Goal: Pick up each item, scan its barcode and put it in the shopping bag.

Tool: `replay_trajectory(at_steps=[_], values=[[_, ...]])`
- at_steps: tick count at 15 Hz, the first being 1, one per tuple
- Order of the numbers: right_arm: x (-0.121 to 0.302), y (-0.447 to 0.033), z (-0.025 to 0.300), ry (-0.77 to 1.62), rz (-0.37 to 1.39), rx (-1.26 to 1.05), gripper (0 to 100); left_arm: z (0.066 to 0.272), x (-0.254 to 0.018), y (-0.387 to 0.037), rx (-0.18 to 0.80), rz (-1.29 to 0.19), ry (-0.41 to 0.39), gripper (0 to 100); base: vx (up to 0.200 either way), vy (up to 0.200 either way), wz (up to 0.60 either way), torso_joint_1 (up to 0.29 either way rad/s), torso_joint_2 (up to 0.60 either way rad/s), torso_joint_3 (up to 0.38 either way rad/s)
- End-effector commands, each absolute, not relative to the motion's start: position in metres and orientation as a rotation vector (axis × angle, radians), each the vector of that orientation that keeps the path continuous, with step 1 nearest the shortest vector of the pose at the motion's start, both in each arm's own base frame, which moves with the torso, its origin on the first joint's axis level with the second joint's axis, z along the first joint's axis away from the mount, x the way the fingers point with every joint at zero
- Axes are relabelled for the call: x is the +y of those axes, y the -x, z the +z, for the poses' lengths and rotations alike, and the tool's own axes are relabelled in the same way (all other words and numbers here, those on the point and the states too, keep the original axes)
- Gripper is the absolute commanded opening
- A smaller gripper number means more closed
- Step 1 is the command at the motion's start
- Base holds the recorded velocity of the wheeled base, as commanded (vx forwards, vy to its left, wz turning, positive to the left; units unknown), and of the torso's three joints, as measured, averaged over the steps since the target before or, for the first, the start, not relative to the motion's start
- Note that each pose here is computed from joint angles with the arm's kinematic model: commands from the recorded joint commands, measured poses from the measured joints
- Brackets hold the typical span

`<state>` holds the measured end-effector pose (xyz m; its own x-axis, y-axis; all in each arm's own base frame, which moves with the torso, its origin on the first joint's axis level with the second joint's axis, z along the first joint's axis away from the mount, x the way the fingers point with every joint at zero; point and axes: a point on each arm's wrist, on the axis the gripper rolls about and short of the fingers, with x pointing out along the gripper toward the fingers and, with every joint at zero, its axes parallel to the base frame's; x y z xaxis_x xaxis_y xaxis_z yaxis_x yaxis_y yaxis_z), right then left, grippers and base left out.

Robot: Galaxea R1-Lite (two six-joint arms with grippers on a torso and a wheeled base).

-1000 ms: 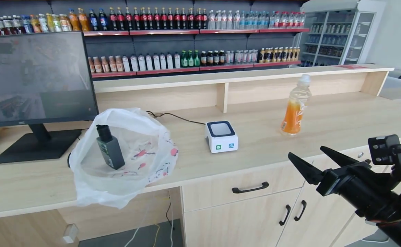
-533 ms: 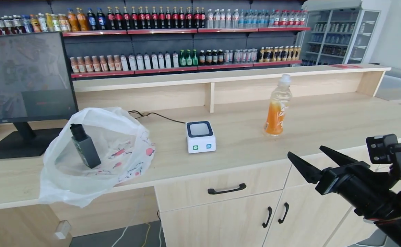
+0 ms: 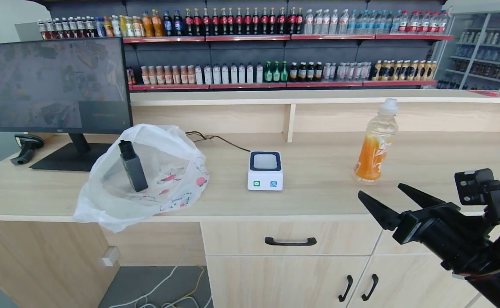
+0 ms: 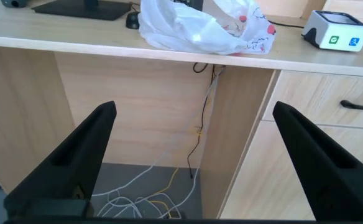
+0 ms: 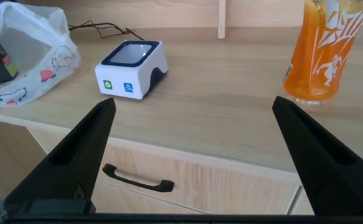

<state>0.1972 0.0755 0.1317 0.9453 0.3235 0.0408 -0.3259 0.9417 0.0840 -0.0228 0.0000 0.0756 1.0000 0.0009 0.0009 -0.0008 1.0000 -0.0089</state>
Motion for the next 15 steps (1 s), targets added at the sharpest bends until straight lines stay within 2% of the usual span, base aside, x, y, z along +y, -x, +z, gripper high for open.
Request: replay_trajectory(at_steps=[1,7,10,15], values=[[0.0756,-0.1967,0.1311,-0.09,0.333,-0.024,100,0.0756,0.0,0.0228,-0.002,0.0,0.009,100,0.0,-0.2,0.0,0.002,0.02,-0.002],[0.0755,-0.1964,0.1302,-0.089,0.333,-0.019,100,0.0756,0.0,0.0228,-0.002,0.002,0.009,100,0.0,-0.2,0.0,0.004,0.0,0.005],[0.0754,-0.1963,0.129,-0.086,0.332,-0.014,100,0.0756,0.0,0.0228,-0.002,0.002,0.008,100,0.2,-0.2,0.0,0.001,0.0,0.002],[0.0756,-0.1967,0.1262,-0.083,0.332,0.0,100,0.0756,0.0,0.0228,-0.002,0.002,0.008,100,0.2,0.0,0.0,0.001,0.0,0.003]])
